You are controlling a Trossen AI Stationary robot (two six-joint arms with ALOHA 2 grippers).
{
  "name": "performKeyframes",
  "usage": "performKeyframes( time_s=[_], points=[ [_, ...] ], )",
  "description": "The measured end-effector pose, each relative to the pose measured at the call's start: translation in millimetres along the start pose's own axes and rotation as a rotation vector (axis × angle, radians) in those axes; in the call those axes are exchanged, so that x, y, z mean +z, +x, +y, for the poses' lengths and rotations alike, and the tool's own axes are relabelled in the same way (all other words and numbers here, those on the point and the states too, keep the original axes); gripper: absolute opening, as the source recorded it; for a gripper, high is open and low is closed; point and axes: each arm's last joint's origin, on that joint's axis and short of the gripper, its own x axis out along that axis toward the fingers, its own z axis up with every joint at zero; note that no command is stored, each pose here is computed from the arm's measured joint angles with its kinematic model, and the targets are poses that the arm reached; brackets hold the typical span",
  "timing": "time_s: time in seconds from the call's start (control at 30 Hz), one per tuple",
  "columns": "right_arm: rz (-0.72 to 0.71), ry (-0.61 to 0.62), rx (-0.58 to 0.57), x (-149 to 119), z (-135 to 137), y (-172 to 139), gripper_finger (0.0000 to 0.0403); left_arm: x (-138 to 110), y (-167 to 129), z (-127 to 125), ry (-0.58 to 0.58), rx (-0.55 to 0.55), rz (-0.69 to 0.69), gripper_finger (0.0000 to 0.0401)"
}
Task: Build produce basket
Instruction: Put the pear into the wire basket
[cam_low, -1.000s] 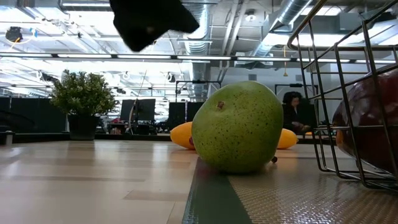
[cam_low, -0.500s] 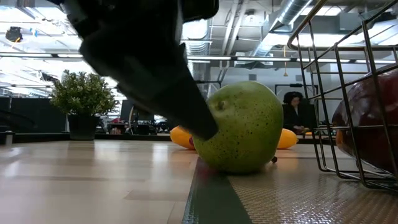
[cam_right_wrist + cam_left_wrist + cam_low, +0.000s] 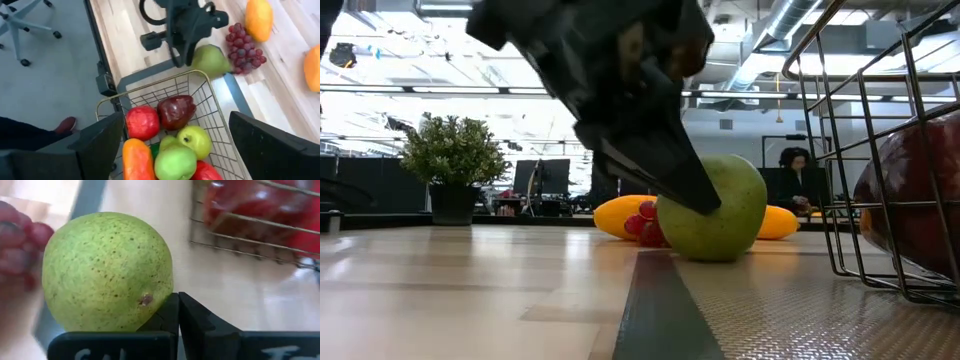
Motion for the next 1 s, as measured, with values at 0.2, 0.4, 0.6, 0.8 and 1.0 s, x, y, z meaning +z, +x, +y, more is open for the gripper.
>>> performKeyframes(
  time_s=[0.2,0.4,0.6,0.8,1.0],
  points=[
    [-0.095,0.000,-0.079,19.9,-10.3,9.3,0.0379,10.3,2.7,27.6,-0.001,0.023,0.011,0.0000],
    [-0.106,0.011,-0.164,53.1,-32.4,26.2,0.0379,19.6,-3.9,45.0,-0.024,0.003,0.027,0.0000],
    [-0.033,0.003,-0.169,72.9,-49.4,37.2,0.0379,28.3,-40.2,57.6,-0.045,0.043,0.120,0.0000],
    [0.037,0.142,-0.195,90.6,-71.3,57.4,0.0379,28.0,-99.0,62.1,-0.046,0.217,0.221,0.0003],
    [0.232,0.204,-0.337,78.2,-94.1,112.9,0.0379,30.5,-152.4,61.6,-0.081,0.272,0.214,0.0064]
  ],
)
